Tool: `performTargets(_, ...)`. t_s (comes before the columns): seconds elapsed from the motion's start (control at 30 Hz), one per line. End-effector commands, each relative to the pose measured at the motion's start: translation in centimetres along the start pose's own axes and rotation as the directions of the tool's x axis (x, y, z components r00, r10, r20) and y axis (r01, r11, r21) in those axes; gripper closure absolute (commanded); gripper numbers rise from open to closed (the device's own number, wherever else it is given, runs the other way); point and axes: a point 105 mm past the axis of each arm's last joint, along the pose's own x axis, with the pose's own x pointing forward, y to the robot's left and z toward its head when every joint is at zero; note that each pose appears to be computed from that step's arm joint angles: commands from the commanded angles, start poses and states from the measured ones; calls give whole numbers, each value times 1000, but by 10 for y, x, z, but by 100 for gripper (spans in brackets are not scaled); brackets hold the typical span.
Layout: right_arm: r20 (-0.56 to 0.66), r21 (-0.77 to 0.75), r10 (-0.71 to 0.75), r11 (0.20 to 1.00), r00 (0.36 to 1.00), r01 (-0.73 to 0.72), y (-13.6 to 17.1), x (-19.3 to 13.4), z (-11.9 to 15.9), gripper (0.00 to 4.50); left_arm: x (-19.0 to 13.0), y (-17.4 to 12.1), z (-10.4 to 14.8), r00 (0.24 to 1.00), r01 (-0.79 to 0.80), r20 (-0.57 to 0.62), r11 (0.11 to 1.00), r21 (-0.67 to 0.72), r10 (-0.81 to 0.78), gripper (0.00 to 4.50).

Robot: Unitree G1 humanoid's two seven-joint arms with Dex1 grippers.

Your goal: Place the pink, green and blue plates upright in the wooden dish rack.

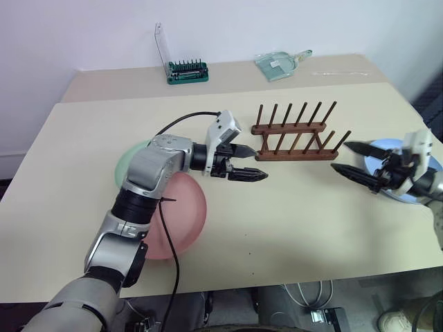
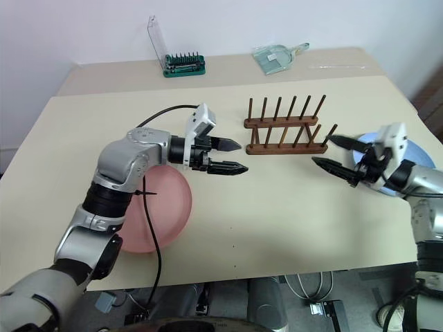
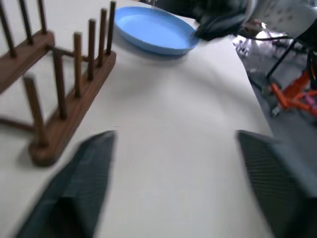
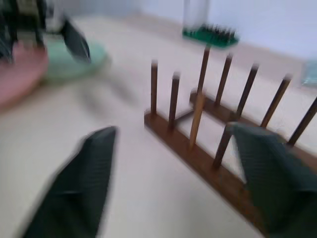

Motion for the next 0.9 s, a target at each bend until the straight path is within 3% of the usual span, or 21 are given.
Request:
performTargets(0.03,33,-14,24,1000,999,-23,6,2,17,10,-26,-1,40,997,1,76,997,79,-7,0)
performTargets(0.2,91,16,107,994,990,-109,20,13,27,10,-86,21,70,988,-148,-19,964,219,156,0)
performTargets(0.33,116,-35,165,986,979,-162,33,24,29,10,-145,22,76,960,-251,-102,963,94,260,0)
performTargets(0.5,136,-2,203,979,970,-205,38,38,21,10,-202,16,49,882,-432,-295,882,-190,368,0)
performTargets(0.57,146,0,223,974,964,-226,40,45,19,10,-230,3,29,815,-516,-432,822,-240,385,0)
performTargets(0.67,158,1,258,965,953,-261,44,56,17,10,-243,-18,14,795,-568,-495,717,-404,351,0)
performTargets(0.8,188,-10,307,950,933,-311,52,72,17,10,-259,-45,-25,711,-639,-653,629,-444,261,0)
performTargets(0.9,186,-11,319,946,929,-323,52,78,15,10,-270,-44,-34,658,-712,-696,540,-450,287,0)
